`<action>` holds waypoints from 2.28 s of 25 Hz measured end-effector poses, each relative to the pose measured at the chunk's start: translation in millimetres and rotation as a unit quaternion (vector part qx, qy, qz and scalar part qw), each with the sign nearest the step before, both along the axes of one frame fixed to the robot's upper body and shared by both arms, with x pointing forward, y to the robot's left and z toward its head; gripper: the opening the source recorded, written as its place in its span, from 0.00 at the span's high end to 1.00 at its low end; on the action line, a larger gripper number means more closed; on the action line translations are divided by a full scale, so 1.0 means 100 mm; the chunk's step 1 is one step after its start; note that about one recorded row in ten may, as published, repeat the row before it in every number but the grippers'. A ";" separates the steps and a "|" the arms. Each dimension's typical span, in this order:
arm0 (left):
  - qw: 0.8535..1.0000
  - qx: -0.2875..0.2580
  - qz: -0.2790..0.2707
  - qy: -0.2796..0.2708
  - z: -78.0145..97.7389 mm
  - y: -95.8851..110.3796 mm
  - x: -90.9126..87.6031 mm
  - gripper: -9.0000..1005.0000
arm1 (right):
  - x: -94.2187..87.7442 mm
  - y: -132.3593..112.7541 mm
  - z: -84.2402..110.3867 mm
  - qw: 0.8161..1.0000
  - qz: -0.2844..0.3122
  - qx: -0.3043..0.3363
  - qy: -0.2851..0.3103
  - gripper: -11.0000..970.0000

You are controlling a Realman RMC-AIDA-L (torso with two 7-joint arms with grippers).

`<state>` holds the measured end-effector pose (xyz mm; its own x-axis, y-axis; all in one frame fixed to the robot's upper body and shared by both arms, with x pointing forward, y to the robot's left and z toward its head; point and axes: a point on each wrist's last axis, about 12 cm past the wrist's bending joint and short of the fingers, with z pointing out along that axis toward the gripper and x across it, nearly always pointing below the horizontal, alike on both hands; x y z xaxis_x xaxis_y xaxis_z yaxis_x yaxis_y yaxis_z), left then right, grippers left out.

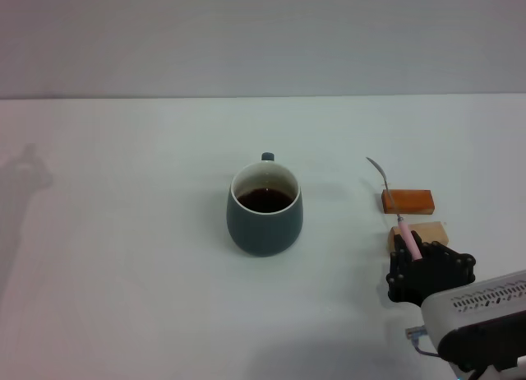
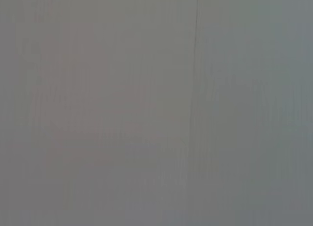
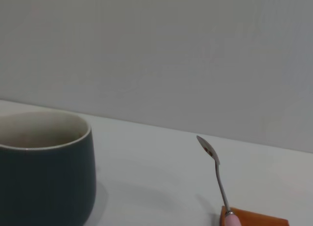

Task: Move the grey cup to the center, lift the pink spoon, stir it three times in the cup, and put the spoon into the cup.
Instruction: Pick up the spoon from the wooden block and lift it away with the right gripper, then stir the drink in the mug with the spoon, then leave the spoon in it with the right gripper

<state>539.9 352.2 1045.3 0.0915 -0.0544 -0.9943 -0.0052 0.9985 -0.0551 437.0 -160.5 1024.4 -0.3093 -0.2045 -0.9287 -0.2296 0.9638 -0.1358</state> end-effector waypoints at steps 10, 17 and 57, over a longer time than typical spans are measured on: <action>1.000 -0.002 0.001 -0.001 0.00 0.01 -0.02 0.99 | 0.03 0.08 0.19 1.000 0.019 -0.018 0.014 0.87; 1.000 -0.002 0.002 -0.003 0.00 0.02 -0.03 0.98 | 0.05 0.13 0.33 0.999 0.036 -0.027 0.028 0.86; 1.000 -0.018 0.007 -0.010 -0.01 0.10 -0.12 0.98 | 0.30 0.35 1.30 0.972 0.166 -0.130 0.107 0.87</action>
